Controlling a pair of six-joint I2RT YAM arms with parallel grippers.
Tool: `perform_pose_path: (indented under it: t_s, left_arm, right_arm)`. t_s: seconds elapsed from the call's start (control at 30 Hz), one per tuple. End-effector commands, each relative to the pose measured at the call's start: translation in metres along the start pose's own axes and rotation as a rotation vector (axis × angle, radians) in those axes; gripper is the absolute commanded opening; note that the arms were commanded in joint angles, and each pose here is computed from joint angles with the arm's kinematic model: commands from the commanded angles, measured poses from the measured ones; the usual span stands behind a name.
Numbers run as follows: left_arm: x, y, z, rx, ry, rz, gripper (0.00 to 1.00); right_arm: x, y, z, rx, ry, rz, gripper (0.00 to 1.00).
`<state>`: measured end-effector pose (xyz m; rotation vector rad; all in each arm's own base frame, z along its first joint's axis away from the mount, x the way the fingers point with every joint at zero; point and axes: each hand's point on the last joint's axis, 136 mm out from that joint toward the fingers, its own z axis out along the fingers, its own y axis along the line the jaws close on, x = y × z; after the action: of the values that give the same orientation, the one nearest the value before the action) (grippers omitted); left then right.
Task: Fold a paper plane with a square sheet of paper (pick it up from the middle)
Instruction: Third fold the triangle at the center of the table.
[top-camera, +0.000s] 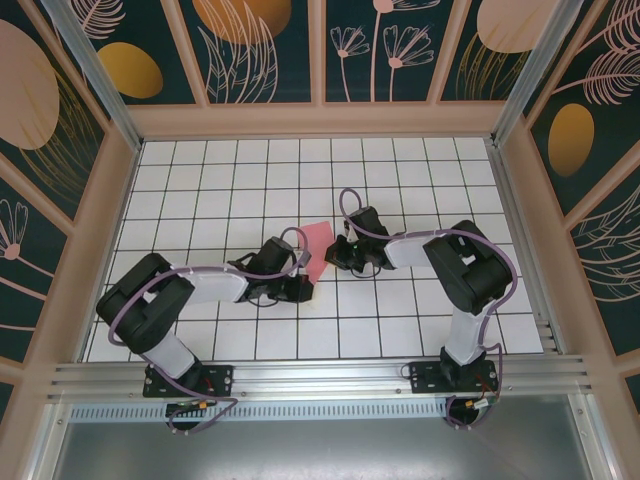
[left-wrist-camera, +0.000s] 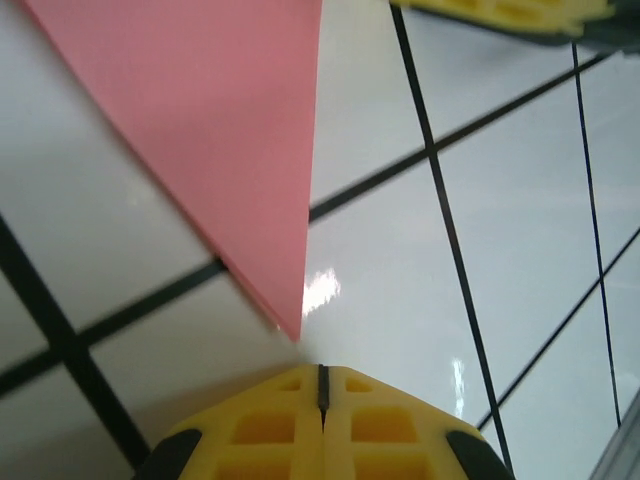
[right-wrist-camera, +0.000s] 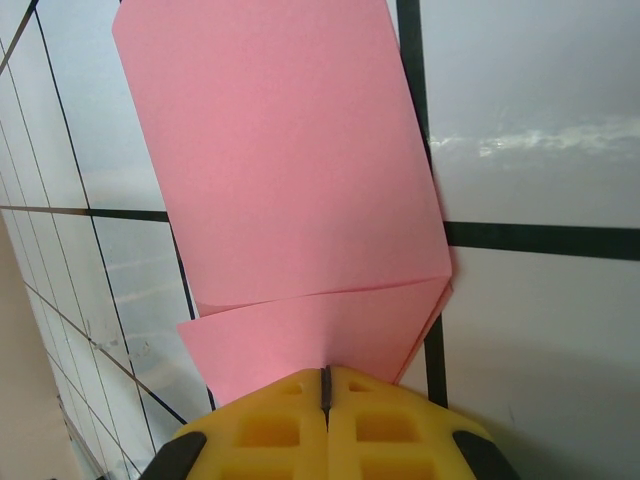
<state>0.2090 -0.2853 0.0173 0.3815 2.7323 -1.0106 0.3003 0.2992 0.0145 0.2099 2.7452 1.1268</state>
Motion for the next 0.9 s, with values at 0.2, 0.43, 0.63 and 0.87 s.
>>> perform_pose_path:
  t_s: [0.2, 0.43, 0.63, 0.87]
  left_arm:
    - [-0.047, -0.026, -0.017, 0.026, -0.174, -0.046, 0.0]
    - [-0.045, 0.005, 0.004, -0.093, -0.155, -0.112, 0.0]
    - [-0.03, 0.018, 0.013, -0.121, -0.096, -0.132, 0.0]
    - [-0.02, 0.026, 0.015, -0.146, -0.065, -0.151, 0.0]
  right_arm:
    - [0.024, -0.067, 0.007, 0.221, 0.051, 0.107, 0.0]
    - [0.018, -0.054, 0.005, 0.179, 0.04, 0.089, 0.0]
    - [0.014, -0.038, 0.001, 0.126, 0.031, 0.06, 0.0]
    - [0.004, 0.015, -0.014, -0.032, -0.03, -0.108, 0.0]
